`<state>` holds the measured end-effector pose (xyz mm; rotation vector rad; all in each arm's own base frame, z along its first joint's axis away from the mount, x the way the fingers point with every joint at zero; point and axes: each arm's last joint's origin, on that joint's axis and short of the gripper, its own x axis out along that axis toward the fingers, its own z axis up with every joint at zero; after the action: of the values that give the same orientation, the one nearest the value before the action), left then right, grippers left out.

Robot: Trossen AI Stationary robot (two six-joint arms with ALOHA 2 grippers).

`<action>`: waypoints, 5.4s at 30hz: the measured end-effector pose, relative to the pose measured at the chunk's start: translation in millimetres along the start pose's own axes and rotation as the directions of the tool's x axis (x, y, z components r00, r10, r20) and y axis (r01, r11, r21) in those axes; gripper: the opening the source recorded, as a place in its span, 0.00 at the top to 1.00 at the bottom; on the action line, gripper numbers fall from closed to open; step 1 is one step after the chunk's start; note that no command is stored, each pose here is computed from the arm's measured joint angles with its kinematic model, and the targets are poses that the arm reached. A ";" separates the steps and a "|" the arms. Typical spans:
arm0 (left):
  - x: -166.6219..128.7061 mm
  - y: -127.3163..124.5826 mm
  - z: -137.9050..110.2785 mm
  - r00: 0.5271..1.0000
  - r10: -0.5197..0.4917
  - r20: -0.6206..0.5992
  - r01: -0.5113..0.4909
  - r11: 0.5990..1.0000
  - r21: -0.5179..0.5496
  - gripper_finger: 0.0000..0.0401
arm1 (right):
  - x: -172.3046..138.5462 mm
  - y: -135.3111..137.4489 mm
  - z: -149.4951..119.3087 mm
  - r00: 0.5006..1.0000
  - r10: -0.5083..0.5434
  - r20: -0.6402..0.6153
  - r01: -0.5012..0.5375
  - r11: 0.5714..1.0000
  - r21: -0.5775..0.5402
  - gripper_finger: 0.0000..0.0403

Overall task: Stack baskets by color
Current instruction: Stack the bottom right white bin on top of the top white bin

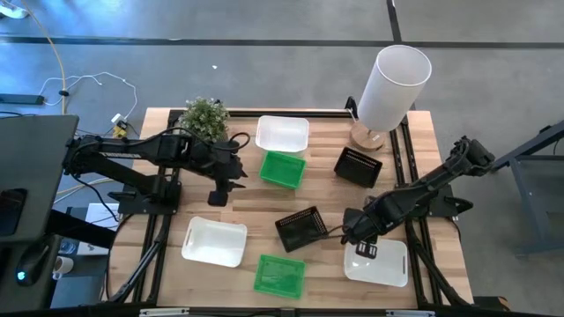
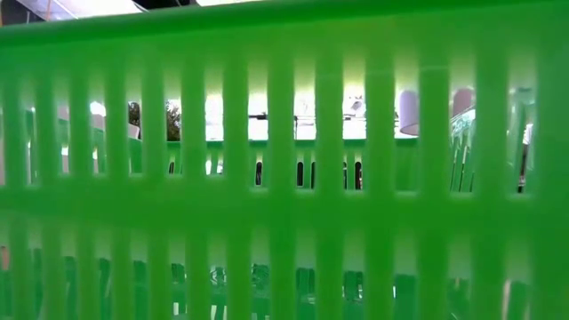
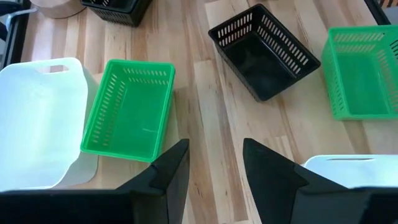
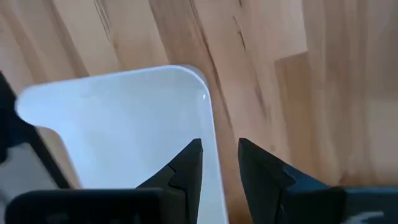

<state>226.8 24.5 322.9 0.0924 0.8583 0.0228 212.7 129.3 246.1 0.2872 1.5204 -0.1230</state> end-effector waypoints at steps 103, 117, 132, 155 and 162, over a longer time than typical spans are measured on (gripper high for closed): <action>-0.8 2.5 -12.9 0.979 0.134 -0.151 -0.136 0.991 -0.003 0.66 | -126.9 -88.5 64.9 0.719 -0.325 0.615 0.245 0.946 0.213 1.00; -0.8 2.5 -12.8 0.980 0.134 -0.150 -0.136 0.991 -0.006 0.66 | -163.9 -155.4 105.9 0.437 -0.430 0.790 0.364 0.888 0.282 1.00; -0.8 2.5 -12.8 0.980 0.132 -0.149 -0.139 0.989 -0.044 0.66 | -202.5 -194.6 118.5 0.118 -0.400 0.909 0.415 0.851 0.321 1.00; -0.8 2.6 -12.8 0.980 0.134 -0.150 -0.148 0.985 -0.086 0.66 | -190.1 -229.4 154.3 0.052 -0.308 0.950 0.434 0.864 0.257 1.00; -0.8 2.6 -12.8 0.980 0.134 -0.150 -0.150 0.984 -0.099 0.66 | -166.2 -250.4 173.3 0.137 -0.294 0.946 0.420 0.882 0.213 1.00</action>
<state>216.7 28.0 315.5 0.0493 0.9905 0.2131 306.8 -172.8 388.3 -0.2761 0.2294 -0.5190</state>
